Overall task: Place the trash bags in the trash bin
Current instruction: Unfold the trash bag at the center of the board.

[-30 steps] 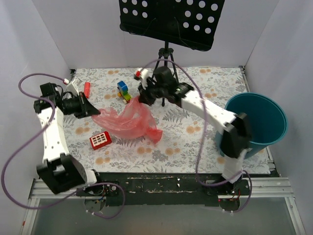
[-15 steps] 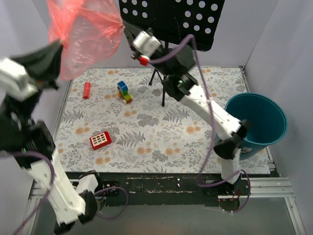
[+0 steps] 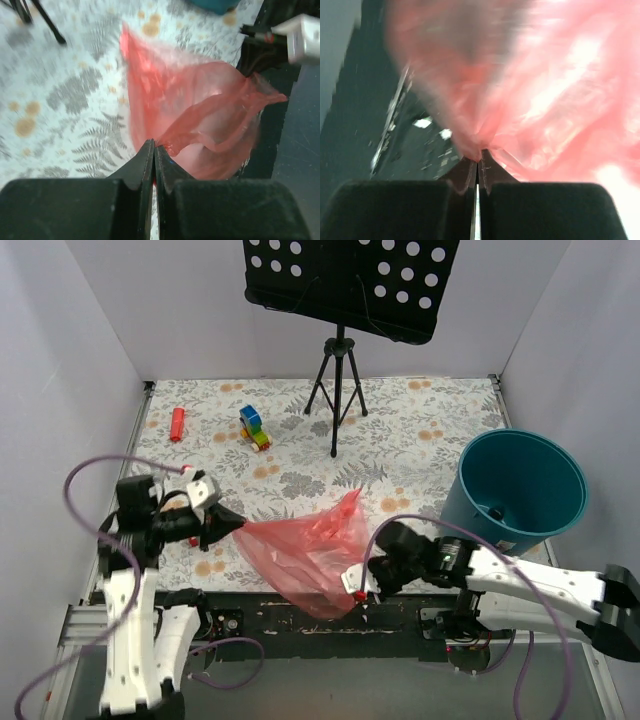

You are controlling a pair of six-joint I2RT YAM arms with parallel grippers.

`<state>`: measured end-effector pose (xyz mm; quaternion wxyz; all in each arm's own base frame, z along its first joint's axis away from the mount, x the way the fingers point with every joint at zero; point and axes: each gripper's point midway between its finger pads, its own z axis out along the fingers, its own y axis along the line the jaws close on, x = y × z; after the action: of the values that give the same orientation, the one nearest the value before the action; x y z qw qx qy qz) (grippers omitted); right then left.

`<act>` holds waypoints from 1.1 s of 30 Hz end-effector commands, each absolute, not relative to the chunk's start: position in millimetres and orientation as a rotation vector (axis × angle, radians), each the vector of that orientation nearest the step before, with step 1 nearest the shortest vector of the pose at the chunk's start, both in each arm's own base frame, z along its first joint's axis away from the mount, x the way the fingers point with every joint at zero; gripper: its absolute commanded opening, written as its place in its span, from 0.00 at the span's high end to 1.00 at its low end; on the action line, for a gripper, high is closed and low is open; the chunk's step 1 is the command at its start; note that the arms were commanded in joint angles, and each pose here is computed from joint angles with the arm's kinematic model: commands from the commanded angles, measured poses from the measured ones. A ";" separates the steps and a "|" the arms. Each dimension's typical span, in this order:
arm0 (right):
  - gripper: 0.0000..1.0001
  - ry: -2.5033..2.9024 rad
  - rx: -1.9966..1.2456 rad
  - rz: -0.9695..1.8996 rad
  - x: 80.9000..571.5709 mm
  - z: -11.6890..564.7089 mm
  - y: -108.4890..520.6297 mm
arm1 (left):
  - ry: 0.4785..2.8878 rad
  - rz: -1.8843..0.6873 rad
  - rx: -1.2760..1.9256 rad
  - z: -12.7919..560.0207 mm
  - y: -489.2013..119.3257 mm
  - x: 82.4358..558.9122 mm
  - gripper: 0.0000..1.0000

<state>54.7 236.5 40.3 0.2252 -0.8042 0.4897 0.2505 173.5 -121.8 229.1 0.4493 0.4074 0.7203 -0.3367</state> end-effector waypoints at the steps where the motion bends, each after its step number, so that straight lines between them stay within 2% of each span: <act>1: 0.99 1.133 -1.852 0.794 66.8 198.0 277.7 | 1.582 -0.876 0.921 307.8 -145.5 118.1 1.00; 5: 0.99 1.099 -1.815 0.769 75.0 237.6 284.7 | 1.641 -0.975 0.870 319.5 -148.1 117.7 1.00; 9: 0.99 1.145 -1.571 0.730 104.9 286.1 306.6 | 1.749 -0.928 0.687 328.2 -137.8 143.6 1.00; 14: 0.99 1.408 -1.297 0.635 180.7 322.2 338.5 | 1.969 -0.600 0.199 314.6 -82.4 197.0 1.00; 18: 0.99 1.628 -1.240 0.481 246.6 301.6 365.8 | 2.077 -0.273 -0.059 281.5 -24.0 227.4 1.00; 21: 0.99 1.579 -1.297 0.327 303.1 292.7 400.9 | 2.093 -0.087 -0.105 270.7 8.5 261.1 1.00; 22: 0.99 1.555 -1.321 0.279 322.4 289.9 415.6 | 2.041 -0.030 -0.128 291.2 19.6 276.9 1.00; 24: 0.99 1.442 -1.293 0.214 360.1 337.8 448.3 | 1.951 0.034 -0.159 341.7 34.4 308.2 1.00; 26: 0.99 1.167 -1.110 0.120 394.2 448.6 464.6 | 1.781 0.095 -0.195 419.8 49.1 327.9 1.00; 28: 0.99 0.843 -0.912 -0.015 402.0 543.3 458.7 | 1.547 0.110 -0.178 521.1 51.1 329.4 1.00; 29: 0.99 0.649 -0.783 -0.069 386.5 595.7 442.0 | 1.409 0.105 -0.157 578.0 48.5 321.3 1.00; 31: 0.99 0.295 -0.633 -0.082 321.2 679.1 400.6 | 1.127 0.064 -0.061 674.5 30.2 288.3 1.00; 33: 0.99 0.096 -0.552 -0.094 265.2 732.0 374.1 | 0.917 0.057 0.123 729.0 1.1 248.8 1.00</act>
<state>415.5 507.2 439.8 0.7554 -0.5115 0.4083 0.0326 373.9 40.3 544.3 0.7179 -0.0449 0.6945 0.0174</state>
